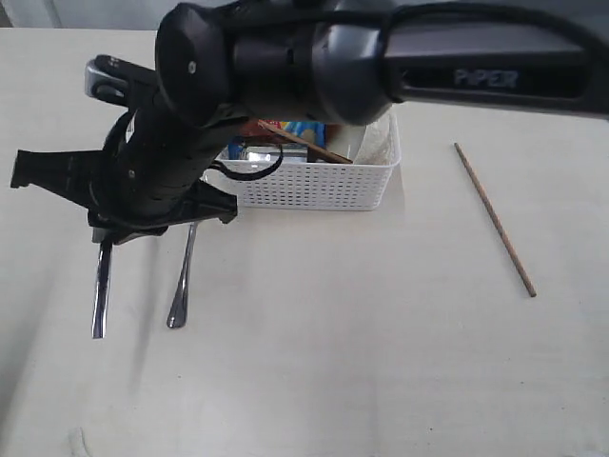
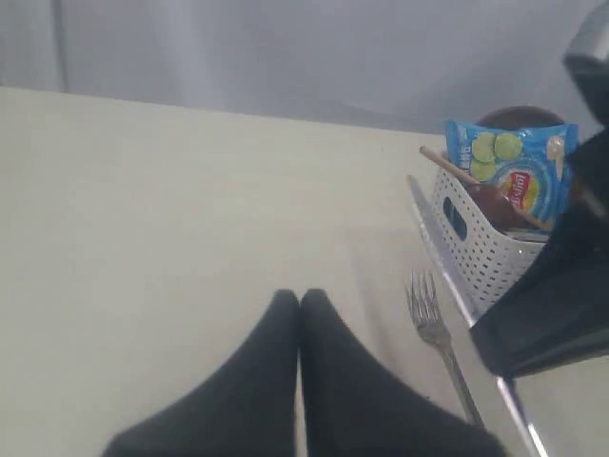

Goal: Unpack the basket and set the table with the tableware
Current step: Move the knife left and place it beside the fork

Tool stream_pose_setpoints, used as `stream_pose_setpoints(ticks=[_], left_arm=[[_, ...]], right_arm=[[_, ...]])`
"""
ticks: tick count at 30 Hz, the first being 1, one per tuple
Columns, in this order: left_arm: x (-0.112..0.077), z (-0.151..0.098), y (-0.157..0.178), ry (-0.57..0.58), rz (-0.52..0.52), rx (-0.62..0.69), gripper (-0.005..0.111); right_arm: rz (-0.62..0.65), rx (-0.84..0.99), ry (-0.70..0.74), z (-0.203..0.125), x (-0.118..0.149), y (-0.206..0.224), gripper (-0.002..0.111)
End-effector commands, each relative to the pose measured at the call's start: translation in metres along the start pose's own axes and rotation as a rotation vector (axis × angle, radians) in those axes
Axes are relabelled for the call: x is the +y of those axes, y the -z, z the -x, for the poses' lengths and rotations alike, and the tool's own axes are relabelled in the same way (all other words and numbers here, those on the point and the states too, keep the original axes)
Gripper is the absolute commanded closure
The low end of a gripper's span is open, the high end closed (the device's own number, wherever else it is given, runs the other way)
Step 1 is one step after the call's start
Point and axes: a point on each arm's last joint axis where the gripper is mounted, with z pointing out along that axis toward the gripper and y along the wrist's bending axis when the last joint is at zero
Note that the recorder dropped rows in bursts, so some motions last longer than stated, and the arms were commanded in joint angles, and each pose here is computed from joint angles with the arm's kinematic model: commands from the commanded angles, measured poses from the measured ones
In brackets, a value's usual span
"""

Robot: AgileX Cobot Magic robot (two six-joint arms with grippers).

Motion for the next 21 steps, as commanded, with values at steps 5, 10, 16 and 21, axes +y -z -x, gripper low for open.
stream_pose_setpoints(ticks=[5,10,16,21], left_arm=[[0.0,0.0,0.0,0.006,-0.003,-0.011,0.107],[0.0,0.0,0.0,0.006,-0.003,-0.011,0.107],[0.0,0.0,0.0,0.006,-0.003,-0.011,0.107],[0.0,0.0,0.0,0.006,-0.003,-0.011,0.107]], right_arm=[[-0.079,-0.061,-0.103,0.014,-0.019,-0.038,0.109],[-0.093,-0.067,-0.147,0.023,-0.03,-0.043,0.109],[-0.105,-0.062,-0.163,0.029,-0.035,-0.047,0.109],[-0.137,-0.03,-0.154,0.028,-0.039,-0.056,0.109]])
